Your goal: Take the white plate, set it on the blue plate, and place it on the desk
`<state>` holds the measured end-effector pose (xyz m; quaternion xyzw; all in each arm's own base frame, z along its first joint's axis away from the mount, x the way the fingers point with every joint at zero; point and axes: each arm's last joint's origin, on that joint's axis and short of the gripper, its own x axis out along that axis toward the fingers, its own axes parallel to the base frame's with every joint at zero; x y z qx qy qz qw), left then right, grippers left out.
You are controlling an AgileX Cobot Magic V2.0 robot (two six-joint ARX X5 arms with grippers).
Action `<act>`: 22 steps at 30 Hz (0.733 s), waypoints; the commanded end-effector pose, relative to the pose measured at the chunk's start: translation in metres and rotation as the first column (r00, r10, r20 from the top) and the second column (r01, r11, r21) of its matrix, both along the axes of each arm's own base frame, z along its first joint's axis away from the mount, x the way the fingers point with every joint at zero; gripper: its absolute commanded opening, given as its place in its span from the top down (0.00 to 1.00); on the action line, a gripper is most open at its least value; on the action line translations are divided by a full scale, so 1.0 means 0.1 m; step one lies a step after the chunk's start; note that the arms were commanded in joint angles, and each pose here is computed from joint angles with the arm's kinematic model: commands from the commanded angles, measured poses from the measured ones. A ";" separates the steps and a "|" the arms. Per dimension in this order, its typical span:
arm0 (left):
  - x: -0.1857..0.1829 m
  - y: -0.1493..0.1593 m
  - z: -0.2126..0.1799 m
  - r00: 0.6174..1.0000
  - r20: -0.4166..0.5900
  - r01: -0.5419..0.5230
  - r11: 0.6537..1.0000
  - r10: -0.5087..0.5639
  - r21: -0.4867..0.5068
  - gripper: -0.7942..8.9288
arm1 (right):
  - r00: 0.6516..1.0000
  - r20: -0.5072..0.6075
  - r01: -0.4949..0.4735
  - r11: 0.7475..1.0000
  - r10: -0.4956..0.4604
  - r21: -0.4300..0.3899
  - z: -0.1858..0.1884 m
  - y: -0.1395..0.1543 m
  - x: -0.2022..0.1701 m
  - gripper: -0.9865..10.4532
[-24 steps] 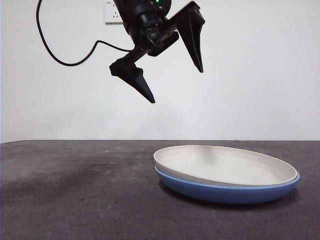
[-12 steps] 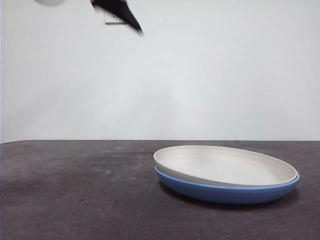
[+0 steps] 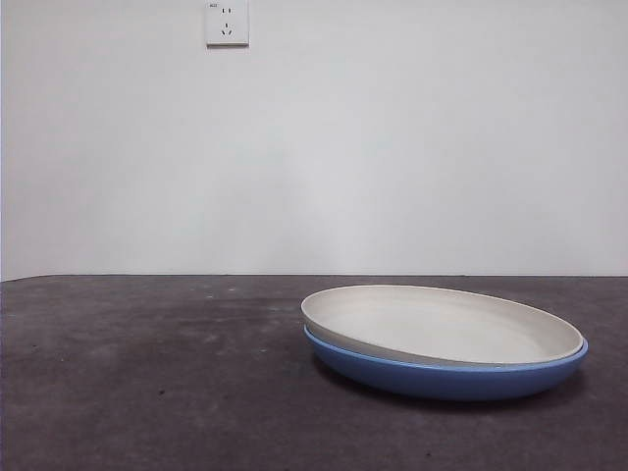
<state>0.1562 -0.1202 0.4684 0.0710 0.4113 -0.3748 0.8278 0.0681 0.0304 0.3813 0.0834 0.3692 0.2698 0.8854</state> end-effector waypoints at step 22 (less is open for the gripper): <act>-1.16 0.84 -0.57 0.964 0.266 0.019 0.983 0.031 -0.182 0.24 | 0.989 -0.144 0.011 1.000 -0.014 -0.026 -0.06 0.11 0.36 0.32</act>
